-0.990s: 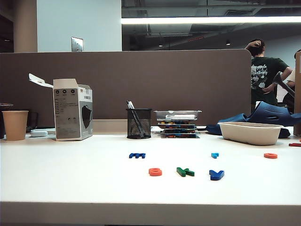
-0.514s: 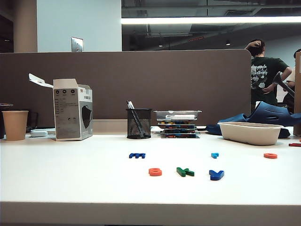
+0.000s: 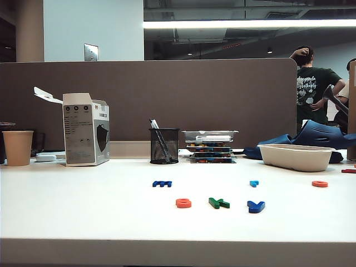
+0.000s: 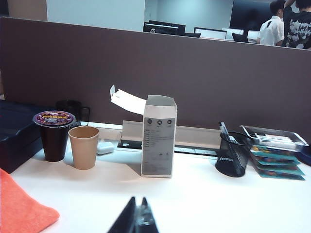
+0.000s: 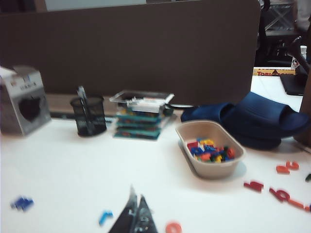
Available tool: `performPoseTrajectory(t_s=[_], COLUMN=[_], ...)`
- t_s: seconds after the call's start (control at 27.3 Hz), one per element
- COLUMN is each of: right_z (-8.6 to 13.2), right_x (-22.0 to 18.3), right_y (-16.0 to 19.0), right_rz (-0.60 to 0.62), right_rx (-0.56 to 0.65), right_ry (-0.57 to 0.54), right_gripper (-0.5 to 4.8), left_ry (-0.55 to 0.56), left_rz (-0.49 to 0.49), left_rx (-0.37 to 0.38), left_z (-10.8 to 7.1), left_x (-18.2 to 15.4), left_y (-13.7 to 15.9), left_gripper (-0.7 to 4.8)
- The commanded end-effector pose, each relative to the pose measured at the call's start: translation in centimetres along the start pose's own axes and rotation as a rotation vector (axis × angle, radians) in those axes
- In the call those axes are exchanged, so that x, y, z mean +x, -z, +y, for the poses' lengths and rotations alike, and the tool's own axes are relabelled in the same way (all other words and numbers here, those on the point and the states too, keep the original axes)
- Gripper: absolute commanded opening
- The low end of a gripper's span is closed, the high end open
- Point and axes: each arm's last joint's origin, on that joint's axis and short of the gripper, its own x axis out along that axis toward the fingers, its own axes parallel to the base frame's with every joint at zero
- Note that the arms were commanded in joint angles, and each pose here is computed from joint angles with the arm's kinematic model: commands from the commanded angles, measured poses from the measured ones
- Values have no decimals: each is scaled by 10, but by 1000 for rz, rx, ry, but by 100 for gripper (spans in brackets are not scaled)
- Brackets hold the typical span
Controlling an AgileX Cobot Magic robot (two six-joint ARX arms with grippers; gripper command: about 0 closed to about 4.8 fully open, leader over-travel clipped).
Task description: Select the appropriate letters from the row of letter magnets placed on the table to arrange into the word "sky".
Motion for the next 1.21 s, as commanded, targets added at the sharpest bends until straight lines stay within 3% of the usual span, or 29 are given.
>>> performPoseTrajectory(t_s=[0.04,0.33,0.59,1.21], right_z=[-2,-6,-7,-7], right_x=[5,11,11,11], right_y=[17,51,56,59], right_rz=[-4,24,47,76], right_rx=[-60,-60,-66,-61], right_ry=[4,46,72,73], right_gripper=[-8,-8,-5,-5], left_ry=[8,30,32,30], left_rz=[-61,-51,-20,-5], left_rx=[13,26,27,24], left_z=[1,2,3,3], left_x=[7,16,18,18], left_y=[15,52,70,71], left_gripper=[-5,-5,-5,-5])
